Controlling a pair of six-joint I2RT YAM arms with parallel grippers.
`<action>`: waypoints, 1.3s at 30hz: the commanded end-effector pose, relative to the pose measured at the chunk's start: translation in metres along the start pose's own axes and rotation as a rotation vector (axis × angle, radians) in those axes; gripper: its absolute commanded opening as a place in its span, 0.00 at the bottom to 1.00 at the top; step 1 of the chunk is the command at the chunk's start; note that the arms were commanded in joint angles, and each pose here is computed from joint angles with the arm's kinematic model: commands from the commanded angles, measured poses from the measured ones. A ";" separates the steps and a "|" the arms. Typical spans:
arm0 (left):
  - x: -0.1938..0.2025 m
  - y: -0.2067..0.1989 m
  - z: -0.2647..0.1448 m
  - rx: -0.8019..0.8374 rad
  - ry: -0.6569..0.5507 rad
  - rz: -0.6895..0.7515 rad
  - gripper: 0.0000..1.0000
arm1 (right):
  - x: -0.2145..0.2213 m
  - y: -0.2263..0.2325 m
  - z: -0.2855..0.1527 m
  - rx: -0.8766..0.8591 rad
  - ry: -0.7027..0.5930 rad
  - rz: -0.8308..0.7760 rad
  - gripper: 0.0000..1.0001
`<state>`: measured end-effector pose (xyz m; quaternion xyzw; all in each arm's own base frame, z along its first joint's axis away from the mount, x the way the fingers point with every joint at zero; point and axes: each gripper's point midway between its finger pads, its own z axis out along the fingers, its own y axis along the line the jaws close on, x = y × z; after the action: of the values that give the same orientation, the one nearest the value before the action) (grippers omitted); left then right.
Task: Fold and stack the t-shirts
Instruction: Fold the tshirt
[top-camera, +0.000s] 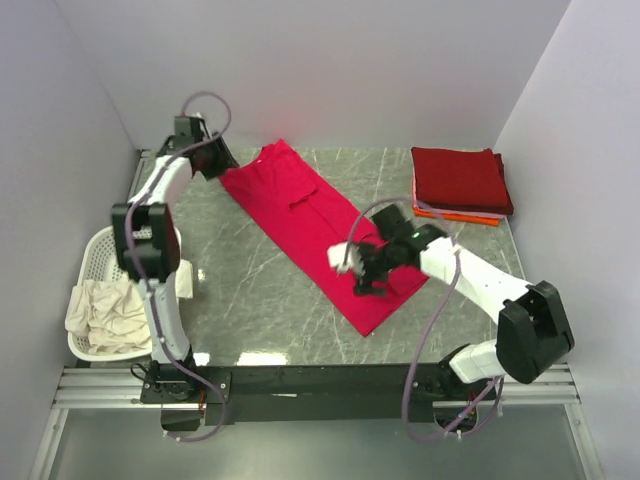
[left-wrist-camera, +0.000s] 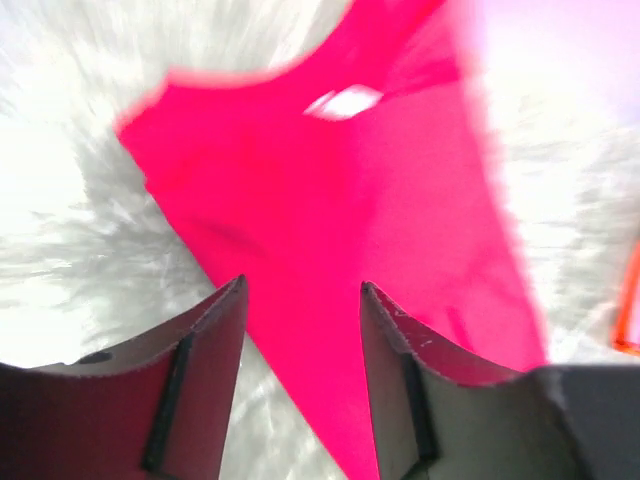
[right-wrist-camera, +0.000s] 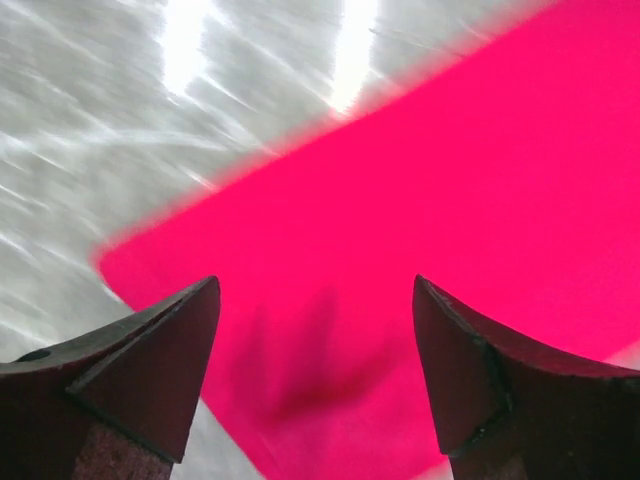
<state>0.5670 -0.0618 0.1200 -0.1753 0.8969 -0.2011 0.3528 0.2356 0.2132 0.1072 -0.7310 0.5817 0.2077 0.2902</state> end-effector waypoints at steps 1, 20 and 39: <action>-0.101 -0.076 -0.144 0.130 -0.427 0.187 0.55 | -0.005 0.031 0.034 -0.044 0.086 0.006 0.83; 0.051 -0.011 -0.281 0.079 -0.592 0.318 0.80 | 0.016 0.031 0.101 0.192 0.390 0.394 0.54; 0.088 -0.046 -0.324 0.347 -0.676 0.425 0.99 | -0.160 0.009 0.159 -0.103 0.130 0.378 0.44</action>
<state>0.2931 -0.0514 0.2926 -0.0146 0.7239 -0.1730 0.6677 0.1959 0.4376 0.0419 -0.6376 0.7267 0.1946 0.1659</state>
